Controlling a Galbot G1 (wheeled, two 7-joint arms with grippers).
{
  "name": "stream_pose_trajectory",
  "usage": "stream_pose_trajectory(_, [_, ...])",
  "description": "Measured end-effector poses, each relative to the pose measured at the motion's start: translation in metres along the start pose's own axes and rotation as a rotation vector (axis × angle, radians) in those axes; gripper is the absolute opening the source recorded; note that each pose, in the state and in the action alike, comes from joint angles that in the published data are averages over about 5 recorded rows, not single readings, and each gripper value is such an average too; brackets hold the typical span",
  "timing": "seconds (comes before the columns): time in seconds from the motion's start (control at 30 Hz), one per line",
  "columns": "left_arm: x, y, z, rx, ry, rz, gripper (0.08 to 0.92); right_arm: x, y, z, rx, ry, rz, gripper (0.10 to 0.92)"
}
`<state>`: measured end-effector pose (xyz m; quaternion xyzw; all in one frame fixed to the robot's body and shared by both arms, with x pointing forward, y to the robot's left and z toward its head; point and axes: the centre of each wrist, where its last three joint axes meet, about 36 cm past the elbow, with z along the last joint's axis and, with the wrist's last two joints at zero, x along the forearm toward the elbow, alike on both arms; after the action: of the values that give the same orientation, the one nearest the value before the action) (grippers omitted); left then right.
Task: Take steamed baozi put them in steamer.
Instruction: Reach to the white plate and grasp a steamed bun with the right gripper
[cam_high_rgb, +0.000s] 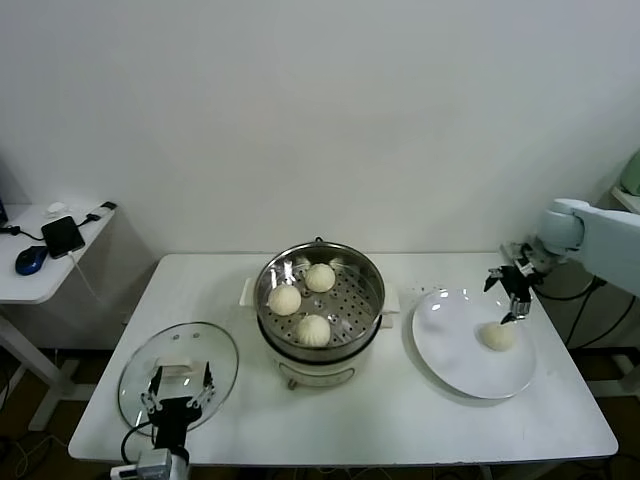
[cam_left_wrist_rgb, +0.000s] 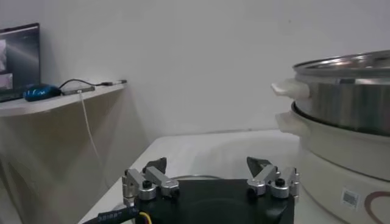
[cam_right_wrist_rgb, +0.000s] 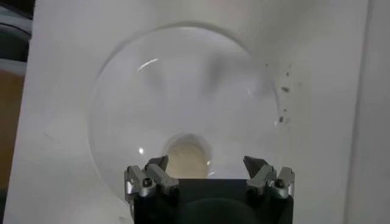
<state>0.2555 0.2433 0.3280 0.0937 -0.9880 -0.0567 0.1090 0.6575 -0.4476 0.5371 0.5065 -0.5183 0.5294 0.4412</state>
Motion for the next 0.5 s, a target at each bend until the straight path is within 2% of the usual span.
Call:
stream_pose_trajectory(0.3, [-0.001,0.002,0.006,0.000,0.014,-0.007,0.823,-0.048,0.005,0.006,-0.048,0.040,-0.024,0.823])
stream_pose_trajectory(0.5, [-0.001,0.002,0.006,0.001,0.014,-0.007,0.823,-0.063,0.009,0.010,-0.061,0.060,-0.036,0.823])
